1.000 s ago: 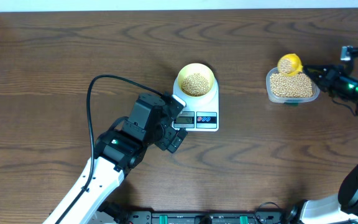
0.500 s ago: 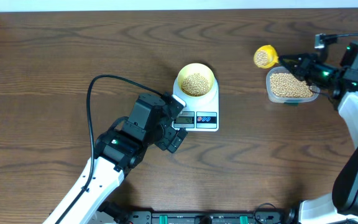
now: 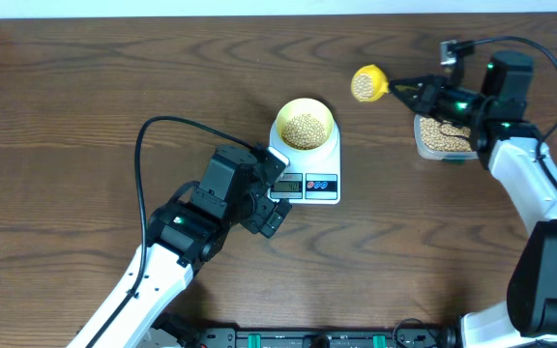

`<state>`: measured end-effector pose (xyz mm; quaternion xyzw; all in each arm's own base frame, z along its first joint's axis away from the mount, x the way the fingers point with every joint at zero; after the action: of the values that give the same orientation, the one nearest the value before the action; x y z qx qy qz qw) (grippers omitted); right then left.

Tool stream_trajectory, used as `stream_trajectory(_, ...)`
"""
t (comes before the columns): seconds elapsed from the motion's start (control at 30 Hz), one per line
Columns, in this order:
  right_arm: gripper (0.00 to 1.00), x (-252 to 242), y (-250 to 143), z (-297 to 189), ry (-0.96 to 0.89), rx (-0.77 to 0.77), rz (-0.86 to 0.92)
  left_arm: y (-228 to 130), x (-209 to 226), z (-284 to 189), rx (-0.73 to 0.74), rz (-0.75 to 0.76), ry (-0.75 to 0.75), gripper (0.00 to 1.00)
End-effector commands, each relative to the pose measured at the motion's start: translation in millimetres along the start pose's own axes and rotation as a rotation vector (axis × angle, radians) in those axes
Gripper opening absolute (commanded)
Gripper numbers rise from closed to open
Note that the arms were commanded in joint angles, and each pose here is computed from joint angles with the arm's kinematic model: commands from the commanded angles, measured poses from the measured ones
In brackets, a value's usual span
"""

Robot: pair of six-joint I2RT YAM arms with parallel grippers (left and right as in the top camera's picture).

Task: Scoop item into bowl and weigh 50g on scale
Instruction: 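Lift the filled scoop and carry it left over the yellow bowl, then tip the yellow scoop to pour soybeans into the yellow bowl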

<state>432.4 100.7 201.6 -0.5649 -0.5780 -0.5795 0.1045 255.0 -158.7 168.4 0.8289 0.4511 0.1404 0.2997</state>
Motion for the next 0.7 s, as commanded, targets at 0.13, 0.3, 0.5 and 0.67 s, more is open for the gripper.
stream_trajectory(0.13,0.01,14.9,-15.6,26.6,-0.005,0.037,-0.034,1.4,-1.1,-2.0,-0.009,0.008,-0.005,0.98)
stream_trajectory(0.3,0.01,29.2,-25.9,39.2,0.027,0.068,-0.087,1.4,-1.1,-2.0,-0.009,0.008,-0.005,0.98)
stream_trajectory(0.5,0.01,36.9,-34.2,50.3,0.022,0.083,-0.118,1.4,-1.1,-2.0,-0.009,0.008,-0.005,0.98)
stream_trajectory(0.67,0.01,39.7,-38.0,56.2,0.010,0.086,-0.169,1.4,-1.1,-2.0,-0.009,0.008,-0.005,0.98)
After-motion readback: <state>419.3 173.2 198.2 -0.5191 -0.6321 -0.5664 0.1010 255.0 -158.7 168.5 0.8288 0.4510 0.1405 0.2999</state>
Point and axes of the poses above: each gripper's point midway between its finger pads, its own z axis out along the fingers, its own x axis along the line the jaws close on, y = z × x, the point moved 2 cm from there along -z, back along the fingers, and after that the axes turned 7 degrees about -z, right-handed, at the moved point
